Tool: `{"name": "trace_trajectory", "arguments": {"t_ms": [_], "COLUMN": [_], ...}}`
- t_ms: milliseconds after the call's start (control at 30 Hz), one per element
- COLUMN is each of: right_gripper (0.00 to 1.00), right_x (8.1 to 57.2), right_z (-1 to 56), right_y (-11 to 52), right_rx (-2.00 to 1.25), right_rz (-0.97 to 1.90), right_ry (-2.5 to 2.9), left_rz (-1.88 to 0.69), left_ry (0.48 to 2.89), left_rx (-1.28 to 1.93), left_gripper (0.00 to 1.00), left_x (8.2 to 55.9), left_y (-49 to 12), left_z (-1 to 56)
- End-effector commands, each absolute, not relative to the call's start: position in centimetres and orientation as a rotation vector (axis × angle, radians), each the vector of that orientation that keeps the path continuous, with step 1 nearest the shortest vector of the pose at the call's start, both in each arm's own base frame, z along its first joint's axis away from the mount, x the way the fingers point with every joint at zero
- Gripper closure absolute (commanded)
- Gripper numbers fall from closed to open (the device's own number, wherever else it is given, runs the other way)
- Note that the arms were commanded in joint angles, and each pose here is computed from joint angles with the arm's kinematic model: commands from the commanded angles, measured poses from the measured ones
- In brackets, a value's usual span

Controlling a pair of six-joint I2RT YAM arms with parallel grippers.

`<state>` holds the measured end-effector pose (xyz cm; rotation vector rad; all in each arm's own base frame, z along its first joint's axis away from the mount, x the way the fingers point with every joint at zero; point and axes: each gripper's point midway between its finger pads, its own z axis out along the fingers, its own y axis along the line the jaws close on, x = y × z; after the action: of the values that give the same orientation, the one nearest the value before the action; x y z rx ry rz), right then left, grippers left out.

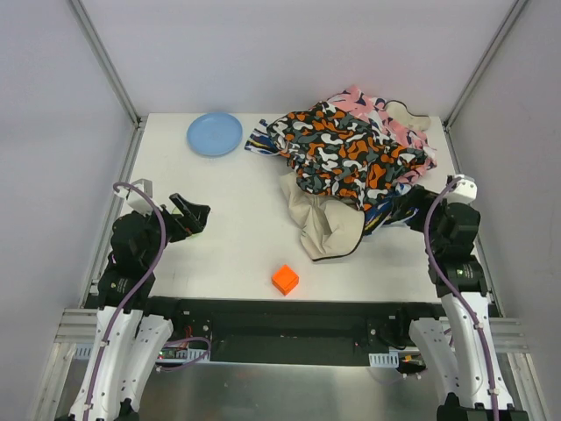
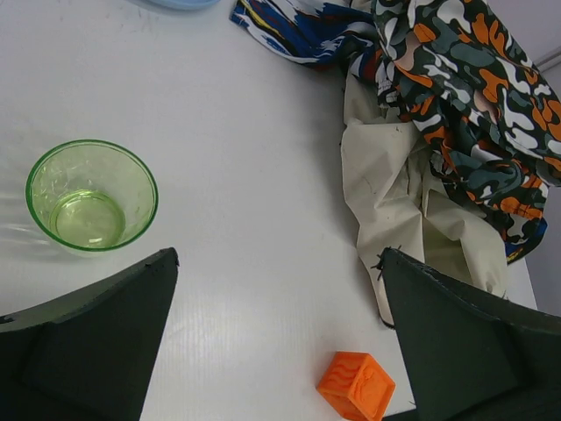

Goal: Pick out a specific cloth from the pile

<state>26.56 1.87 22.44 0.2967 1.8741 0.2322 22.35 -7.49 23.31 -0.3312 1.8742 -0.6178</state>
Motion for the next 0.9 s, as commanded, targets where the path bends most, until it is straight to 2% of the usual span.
{"name": "trace_trajectory", "arguments": {"t_ms": [0, 167, 267, 600, 733, 867], "right_gripper": [0.05, 0.05, 0.05, 0.05, 0.05, 0.05], "right_x": [26.7, 25.4, 23.6, 25.8, 28.1, 29.2], "right_z": [25.8, 30.1, 30.1, 22.3, 16.8, 12.5], "right_y": [1.5, 9.1, 13.2, 18.9, 17.7, 16.9], "right_rx": [0.280, -0.227, -0.523, -1.216, -1.395, -1.542], "right_rz": [0.224, 0.522, 0.603, -0.103, -0.428, -0.613], "right_ry": [1.743, 1.582, 1.606, 1.746, 1.917, 1.965], "left_rz": [-0.631, -0.631, -0.635, -0.612, -0.599, -0.595], "left_ry": [1.845, 1.872, 1.891, 1.947, 1.955, 1.961], "left_rx": [-0.327, -0.327, -0.325, -0.332, -0.337, -0.331], "left_gripper": [0.01, 0.01, 0.01, 0.01, 0.01, 0.01], "left_x": [22.8, 23.0, 23.2, 23.7, 23.8, 23.9], "left_y": [-7.6, -7.7, -7.9, -7.8, -7.6, -7.6], "left_z": [23.9, 23.1, 22.5, 20.6, 20.2, 20.0]}}
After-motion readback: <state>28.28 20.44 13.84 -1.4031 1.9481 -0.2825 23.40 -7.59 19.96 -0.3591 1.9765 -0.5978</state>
